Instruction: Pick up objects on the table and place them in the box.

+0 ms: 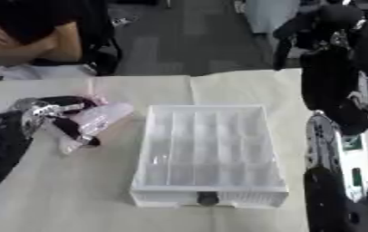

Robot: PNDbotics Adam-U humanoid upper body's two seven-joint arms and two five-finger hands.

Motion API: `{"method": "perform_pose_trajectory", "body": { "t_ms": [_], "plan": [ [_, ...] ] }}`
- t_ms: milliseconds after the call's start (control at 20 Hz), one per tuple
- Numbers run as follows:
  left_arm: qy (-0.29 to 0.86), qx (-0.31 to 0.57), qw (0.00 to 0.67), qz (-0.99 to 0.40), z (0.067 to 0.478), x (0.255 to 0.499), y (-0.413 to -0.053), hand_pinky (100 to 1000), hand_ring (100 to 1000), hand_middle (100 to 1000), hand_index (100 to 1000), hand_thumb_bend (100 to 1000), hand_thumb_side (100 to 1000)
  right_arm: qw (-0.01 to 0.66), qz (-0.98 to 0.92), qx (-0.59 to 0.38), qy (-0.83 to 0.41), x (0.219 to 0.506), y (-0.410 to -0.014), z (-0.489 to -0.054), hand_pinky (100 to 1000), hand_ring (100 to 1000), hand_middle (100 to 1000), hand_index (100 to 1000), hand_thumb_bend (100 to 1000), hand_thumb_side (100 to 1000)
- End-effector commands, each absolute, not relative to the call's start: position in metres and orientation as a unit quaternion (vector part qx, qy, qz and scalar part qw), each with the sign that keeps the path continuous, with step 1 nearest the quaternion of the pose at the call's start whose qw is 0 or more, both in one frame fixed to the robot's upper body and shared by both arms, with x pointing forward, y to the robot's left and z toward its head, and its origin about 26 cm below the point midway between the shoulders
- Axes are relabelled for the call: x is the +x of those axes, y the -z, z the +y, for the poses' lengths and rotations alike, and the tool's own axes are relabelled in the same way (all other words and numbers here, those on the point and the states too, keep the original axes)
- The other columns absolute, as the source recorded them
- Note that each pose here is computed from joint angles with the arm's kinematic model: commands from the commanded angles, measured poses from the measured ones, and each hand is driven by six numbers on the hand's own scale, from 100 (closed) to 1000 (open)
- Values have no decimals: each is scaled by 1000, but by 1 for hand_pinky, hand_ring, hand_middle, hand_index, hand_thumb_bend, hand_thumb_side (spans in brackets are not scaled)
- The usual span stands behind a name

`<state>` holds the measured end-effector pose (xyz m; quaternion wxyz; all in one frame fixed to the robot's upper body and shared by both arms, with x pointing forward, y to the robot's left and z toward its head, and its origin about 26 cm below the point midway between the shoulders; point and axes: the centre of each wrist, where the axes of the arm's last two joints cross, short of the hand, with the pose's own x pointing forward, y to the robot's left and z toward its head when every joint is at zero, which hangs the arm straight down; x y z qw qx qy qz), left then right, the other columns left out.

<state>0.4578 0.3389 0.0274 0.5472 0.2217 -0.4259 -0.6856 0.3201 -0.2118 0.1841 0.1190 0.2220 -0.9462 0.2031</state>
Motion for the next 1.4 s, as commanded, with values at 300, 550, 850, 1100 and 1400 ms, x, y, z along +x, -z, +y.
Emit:
{"method": "perform_pose_trajectory", "body": {
  "t_ms": [300,550,850,1100,1400],
  "plan": [
    [655,216,551,-469,330,438,10,456,561,623,690,372,515,86,-946,224,-216,320,-193,-208,306,599,837,757,100,890],
    [642,240,504,-526,324,439,11,432,533,592,661,326,526,86,-945,224,-221,319,-193,-208,304,598,834,745,100,878],
    [627,271,455,-571,320,445,1,414,496,553,619,286,501,86,-944,224,-225,320,-193,-208,303,597,833,740,100,879],
    [584,302,403,-637,312,456,-21,263,392,455,518,186,421,87,-944,223,-228,320,-193,-209,300,595,830,737,100,865],
    [473,404,256,-740,290,475,-90,100,100,140,258,100,100,87,-943,221,-232,320,-193,-209,299,595,827,733,100,855]
  ]
}}
